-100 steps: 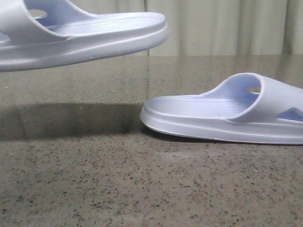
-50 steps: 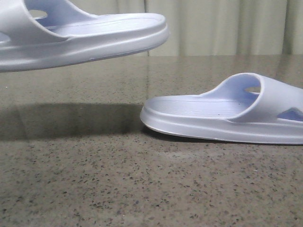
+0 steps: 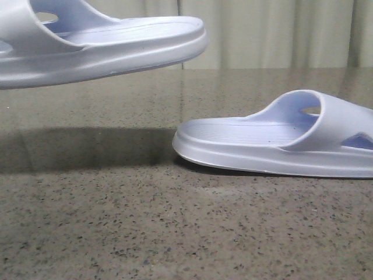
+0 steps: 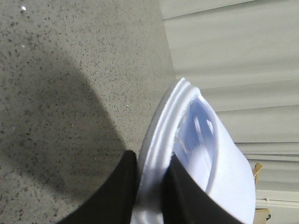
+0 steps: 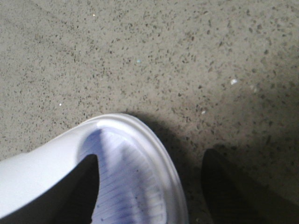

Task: Insert blue slippers together front up

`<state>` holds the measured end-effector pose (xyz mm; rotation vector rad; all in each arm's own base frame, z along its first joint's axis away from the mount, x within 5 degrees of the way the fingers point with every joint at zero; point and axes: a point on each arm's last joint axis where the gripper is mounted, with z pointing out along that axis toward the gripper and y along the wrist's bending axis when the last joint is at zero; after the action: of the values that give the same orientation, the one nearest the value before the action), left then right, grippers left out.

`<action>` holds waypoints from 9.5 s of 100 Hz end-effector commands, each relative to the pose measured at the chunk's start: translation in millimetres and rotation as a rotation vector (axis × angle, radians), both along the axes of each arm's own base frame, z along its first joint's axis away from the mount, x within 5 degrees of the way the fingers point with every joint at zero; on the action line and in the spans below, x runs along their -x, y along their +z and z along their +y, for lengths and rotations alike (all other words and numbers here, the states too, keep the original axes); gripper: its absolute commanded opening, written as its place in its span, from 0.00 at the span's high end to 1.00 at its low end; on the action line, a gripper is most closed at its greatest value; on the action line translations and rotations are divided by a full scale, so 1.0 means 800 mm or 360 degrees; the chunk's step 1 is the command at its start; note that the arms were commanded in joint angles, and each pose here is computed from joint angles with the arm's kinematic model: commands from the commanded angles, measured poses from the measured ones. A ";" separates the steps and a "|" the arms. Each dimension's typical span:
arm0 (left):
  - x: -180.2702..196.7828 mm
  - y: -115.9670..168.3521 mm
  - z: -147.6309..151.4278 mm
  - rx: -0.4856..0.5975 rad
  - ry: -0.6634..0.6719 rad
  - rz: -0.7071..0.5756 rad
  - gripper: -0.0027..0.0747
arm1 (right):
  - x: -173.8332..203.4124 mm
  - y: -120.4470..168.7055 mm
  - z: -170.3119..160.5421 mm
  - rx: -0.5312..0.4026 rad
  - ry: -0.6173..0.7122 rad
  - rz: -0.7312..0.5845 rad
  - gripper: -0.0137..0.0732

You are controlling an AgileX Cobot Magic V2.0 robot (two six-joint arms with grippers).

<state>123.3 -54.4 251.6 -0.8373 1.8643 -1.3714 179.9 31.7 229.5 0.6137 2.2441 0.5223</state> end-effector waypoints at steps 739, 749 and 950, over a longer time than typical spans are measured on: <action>0.008 0.019 -0.024 0.0245 -0.0372 -0.0017 0.95 | 0.096 0.202 0.016 0.0211 0.0410 -0.1660 0.33; -0.003 0.015 -0.026 0.0242 -0.0381 -0.0027 0.95 | 0.102 0.203 0.014 0.0209 0.0408 -0.1670 0.33; -0.125 0.007 0.005 -0.0508 -0.0251 -0.0261 0.31 | 0.101 0.191 0.015 0.0257 0.0457 -0.1512 0.33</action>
<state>218.2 -55.3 231.7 -0.4732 2.1175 -1.1343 101.8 45.4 364.3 -0.0589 1.5429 0.6100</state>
